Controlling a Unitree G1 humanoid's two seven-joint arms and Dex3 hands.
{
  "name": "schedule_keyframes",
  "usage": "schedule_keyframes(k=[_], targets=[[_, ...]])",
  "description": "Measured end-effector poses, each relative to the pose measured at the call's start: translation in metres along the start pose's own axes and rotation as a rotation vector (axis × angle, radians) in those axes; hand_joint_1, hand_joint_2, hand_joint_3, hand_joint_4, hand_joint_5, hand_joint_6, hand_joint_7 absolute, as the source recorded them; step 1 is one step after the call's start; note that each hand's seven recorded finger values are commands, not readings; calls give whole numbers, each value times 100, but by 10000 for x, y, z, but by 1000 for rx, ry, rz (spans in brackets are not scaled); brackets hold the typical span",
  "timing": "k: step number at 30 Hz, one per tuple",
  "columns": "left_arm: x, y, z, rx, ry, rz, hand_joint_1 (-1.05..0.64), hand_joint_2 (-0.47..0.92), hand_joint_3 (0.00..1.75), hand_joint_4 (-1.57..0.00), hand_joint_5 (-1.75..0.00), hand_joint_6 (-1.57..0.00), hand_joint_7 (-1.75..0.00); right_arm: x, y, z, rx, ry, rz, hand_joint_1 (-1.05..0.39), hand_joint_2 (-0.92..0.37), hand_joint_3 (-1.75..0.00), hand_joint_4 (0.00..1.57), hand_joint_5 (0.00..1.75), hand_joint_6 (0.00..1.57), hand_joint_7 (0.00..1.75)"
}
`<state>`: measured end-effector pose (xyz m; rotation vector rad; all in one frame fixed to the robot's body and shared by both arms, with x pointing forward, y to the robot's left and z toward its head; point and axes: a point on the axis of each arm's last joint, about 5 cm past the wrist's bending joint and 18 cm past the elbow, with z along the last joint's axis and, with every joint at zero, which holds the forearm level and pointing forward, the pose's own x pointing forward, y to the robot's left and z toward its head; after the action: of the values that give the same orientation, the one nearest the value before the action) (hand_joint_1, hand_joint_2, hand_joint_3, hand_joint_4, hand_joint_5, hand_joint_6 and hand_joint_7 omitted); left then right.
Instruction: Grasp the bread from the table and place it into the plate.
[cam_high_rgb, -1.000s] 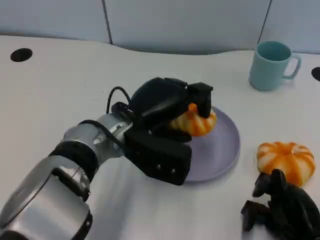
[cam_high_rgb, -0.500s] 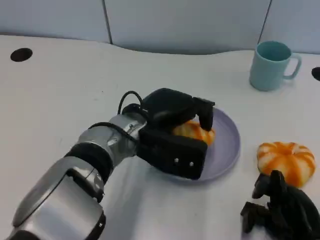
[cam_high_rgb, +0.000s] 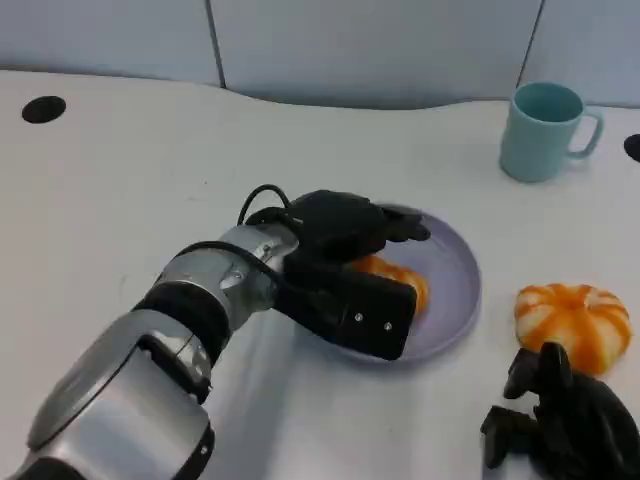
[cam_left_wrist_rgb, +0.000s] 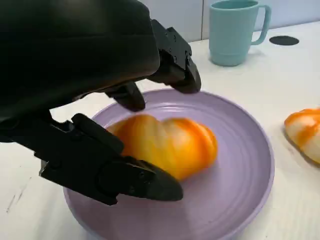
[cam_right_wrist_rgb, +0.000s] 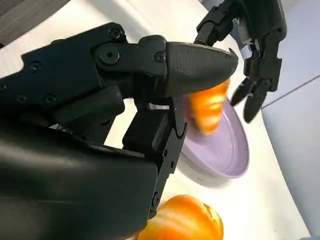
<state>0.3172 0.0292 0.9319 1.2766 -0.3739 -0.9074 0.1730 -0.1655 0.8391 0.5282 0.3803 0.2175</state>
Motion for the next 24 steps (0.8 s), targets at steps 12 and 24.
schedule_keyframes(k=[12, 24], targets=[[-95, 79, -115, -99, -32, 27, -98, 92, 27, 0, 0, 0, 0, 9, 3, 8, 5, 9, 0, -45, -92, -52, 127, 131, 112, 129], [-438, -219, -376, -649, -122, 283, -82, 92, 22, -18, -13, -12, -6, 20, -4, 13, 16, 9, 1, -45, -92, -51, 129, 128, 116, 123]])
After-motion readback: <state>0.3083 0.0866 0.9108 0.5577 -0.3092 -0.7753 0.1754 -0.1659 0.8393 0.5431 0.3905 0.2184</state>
